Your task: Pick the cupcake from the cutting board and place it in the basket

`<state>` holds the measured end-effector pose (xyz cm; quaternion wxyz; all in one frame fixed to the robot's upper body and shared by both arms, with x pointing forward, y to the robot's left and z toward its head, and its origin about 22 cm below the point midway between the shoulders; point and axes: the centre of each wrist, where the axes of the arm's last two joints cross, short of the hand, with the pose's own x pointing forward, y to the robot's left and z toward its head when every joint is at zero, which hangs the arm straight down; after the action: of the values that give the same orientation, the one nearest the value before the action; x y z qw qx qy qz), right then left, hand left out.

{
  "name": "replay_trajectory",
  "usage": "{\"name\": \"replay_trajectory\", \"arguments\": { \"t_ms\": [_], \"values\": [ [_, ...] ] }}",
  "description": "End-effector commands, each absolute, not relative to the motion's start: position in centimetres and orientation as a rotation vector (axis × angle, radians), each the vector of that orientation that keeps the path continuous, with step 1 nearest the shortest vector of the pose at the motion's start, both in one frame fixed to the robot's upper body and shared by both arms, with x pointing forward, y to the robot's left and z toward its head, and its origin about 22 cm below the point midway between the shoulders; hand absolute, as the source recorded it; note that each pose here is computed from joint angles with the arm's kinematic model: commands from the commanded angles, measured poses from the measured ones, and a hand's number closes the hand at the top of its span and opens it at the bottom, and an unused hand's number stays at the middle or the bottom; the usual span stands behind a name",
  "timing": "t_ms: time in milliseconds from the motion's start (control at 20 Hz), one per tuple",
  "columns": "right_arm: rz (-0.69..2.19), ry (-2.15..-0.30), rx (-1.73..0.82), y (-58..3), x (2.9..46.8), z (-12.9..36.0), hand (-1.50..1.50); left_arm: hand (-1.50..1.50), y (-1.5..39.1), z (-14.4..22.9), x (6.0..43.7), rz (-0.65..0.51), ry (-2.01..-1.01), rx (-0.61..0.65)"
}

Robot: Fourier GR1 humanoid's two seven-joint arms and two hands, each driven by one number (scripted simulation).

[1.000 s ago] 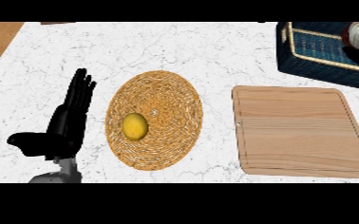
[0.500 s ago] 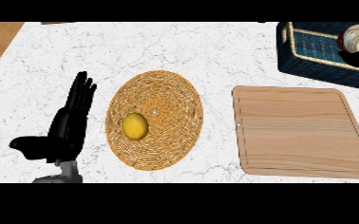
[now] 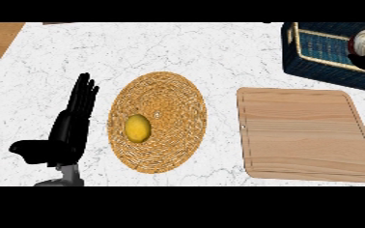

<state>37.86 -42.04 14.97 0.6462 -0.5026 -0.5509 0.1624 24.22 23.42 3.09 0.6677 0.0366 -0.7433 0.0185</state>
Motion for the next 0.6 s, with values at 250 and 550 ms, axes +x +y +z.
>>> {"name": "replay_trajectory", "arguments": {
  "t_ms": [250, 550],
  "values": [
    [0.401, -1.260, -1.094, -44.5, 37.7, 13.6, -1.50, 0.00, 24.9, 2.9, 24.9, 0.040, -1.674, 0.103],
    [0.258, -1.420, -1.113, -42.7, 39.0, 12.8, -1.50, 0.00, 23.6, 2.6, 25.0, 0.052, -1.673, 0.088]
  ]
}}
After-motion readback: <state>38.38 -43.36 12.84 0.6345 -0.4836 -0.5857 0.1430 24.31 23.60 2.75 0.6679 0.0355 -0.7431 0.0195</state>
